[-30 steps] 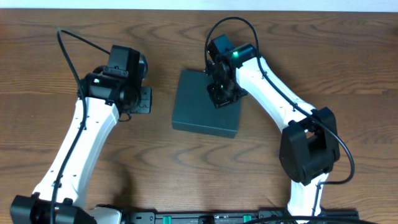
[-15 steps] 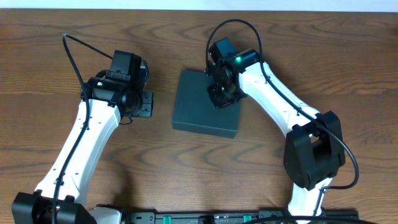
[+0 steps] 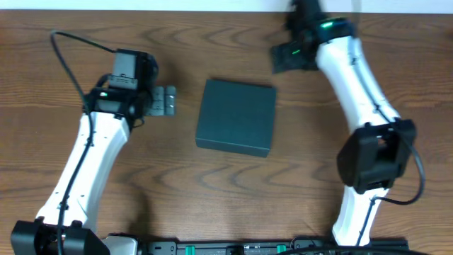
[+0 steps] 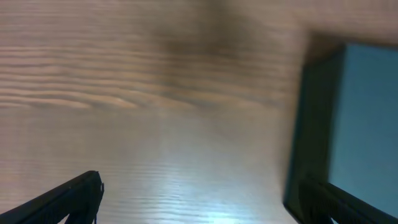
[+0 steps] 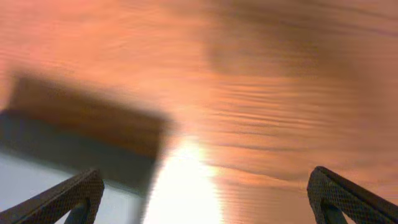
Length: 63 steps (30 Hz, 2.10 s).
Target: Pack container
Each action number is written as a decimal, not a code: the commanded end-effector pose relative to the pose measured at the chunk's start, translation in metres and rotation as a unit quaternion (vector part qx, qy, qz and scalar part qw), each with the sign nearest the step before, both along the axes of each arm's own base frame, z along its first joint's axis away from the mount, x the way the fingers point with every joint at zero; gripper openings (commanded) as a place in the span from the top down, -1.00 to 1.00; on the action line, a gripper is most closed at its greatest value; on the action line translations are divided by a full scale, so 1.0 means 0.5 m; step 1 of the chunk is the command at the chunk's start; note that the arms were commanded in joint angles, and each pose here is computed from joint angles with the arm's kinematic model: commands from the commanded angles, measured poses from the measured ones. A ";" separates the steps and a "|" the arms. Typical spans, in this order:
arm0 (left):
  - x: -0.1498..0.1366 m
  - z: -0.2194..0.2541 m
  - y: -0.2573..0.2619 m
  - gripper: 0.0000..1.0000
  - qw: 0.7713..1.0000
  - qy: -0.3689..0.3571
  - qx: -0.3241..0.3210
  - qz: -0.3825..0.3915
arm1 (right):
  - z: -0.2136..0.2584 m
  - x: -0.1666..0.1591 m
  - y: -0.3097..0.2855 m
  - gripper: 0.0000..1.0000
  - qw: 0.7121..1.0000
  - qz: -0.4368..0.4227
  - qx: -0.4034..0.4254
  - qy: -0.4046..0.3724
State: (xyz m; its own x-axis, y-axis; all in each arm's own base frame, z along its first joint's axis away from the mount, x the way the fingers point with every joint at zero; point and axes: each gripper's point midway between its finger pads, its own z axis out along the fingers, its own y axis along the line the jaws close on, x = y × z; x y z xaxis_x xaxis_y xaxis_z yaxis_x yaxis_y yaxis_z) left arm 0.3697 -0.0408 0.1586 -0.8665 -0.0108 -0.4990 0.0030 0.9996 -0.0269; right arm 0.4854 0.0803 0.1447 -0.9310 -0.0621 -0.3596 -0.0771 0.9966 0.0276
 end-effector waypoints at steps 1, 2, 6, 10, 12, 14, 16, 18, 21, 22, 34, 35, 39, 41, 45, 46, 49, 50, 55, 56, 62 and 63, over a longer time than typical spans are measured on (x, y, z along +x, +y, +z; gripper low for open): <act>0.001 0.011 0.056 -0.97 0.999 -0.006 0.002 0.036 | 0.025 -0.003 -0.137 -0.98 0.996 -0.084 -0.011 0.003; -0.005 0.012 0.067 -0.97 0.999 -0.002 0.007 0.037 | 0.032 -0.011 -0.172 -0.98 0.995 -0.104 -0.007 0.007; -0.035 0.027 0.069 -0.97 1.000 0.005 0.016 0.017 | 0.079 -0.051 -0.280 -0.99 0.987 -0.161 0.015 0.001; -0.066 0.067 0.032 -0.97 1.000 -0.029 -0.005 -0.011 | 0.137 -0.094 -0.329 -0.99 0.982 -0.180 0.044 -0.031; -0.092 0.087 0.019 -0.97 0.998 -0.051 -0.007 -0.023 | 0.154 -0.128 -0.337 -0.98 0.981 -0.183 0.040 -0.046; -0.117 0.098 0.010 -0.97 0.997 -0.068 -0.008 -0.032 | 0.157 -0.158 -0.331 -0.98 0.981 -0.181 0.037 -0.061; -0.142 0.105 0.004 -0.97 0.995 -0.090 -0.011 -0.039 | 0.151 -0.190 -0.315 -0.98 0.981 -0.176 0.035 -0.078; -0.167 0.106 0.000 -0.97 0.993 -0.109 -0.009 -0.050 | 0.140 -0.223 -0.294 -0.99 0.980 -0.168 0.036 -0.098; -0.201 0.101 -0.001 -0.97 0.989 -0.136 -0.008 -0.062 | 0.109 -0.283 -0.260 -0.99 0.980 -0.152 0.030 -0.128; -0.209 0.100 0.000 -0.97 0.987 -0.145 -0.009 -0.062 | 0.100 -0.300 -0.253 -0.99 0.979 -0.149 0.025 -0.135; -0.247 0.114 0.005 -0.97 0.973 -0.223 -0.030 -0.045 | -0.020 -0.456 -0.139 -0.99 0.983 -0.055 0.009 -0.176; -0.247 0.113 0.005 -0.97 0.974 -0.222 -0.029 -0.046 | -0.025 -0.461 -0.134 -0.98 0.983 -0.050 0.009 -0.175; -0.245 0.107 0.005 -0.97 0.975 -0.217 -0.029 -0.046 | -0.051 -0.475 -0.128 -0.98 0.987 -0.044 0.010 -0.157; -0.244 0.106 0.005 -0.97 0.975 -0.215 -0.029 -0.046 | -0.059 -0.481 -0.129 -0.98 0.988 -0.044 0.009 -0.147; -0.247 0.100 0.005 -0.97 0.977 -0.208 -0.028 -0.046 | -0.068 -0.486 -0.129 -0.98 0.990 -0.044 0.007 -0.134; -0.248 0.099 0.005 -0.97 0.977 -0.206 -0.028 -0.046 | -0.071 -0.487 -0.129 -0.98 0.990 -0.044 0.007 -0.132; -0.250 0.095 0.006 -0.97 0.978 -0.202 -0.028 -0.046 | -0.073 -0.487 -0.129 -0.99 0.991 -0.044 0.006 -0.129; -0.250 0.095 0.006 -0.97 0.978 -0.202 -0.028 -0.046 | -0.073 -0.487 -0.129 -0.98 0.991 -0.044 0.006 -0.129; -0.250 0.095 0.006 -0.97 0.978 -0.202 -0.028 -0.046 | -0.074 -0.488 -0.129 -0.99 0.991 -0.044 0.006 -0.128; -0.250 0.095 0.006 -0.97 0.978 -0.202 -0.028 -0.046 | -0.074 -0.488 -0.129 -0.99 0.991 -0.044 0.006 -0.128; -0.250 0.095 0.006 -0.97 0.978 -0.202 -0.028 -0.046 | -0.061 -0.495 -0.153 -0.99 0.988 -0.054 -0.020 -0.140; -0.250 0.095 0.006 -0.97 0.978 -0.202 -0.028 -0.046 | -0.053 -0.502 -0.152 -0.97 0.988 -0.054 -0.016 -0.147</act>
State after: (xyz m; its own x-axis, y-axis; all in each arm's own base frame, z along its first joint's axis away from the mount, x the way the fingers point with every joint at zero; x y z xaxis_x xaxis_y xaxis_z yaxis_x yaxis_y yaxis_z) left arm 0.2459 -0.0364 0.2106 -0.5866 0.0226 -0.8095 0.1100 0.9926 -0.0520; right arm 0.2384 0.0117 0.1102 -0.8098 0.0334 -0.5857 0.0218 0.9994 0.0268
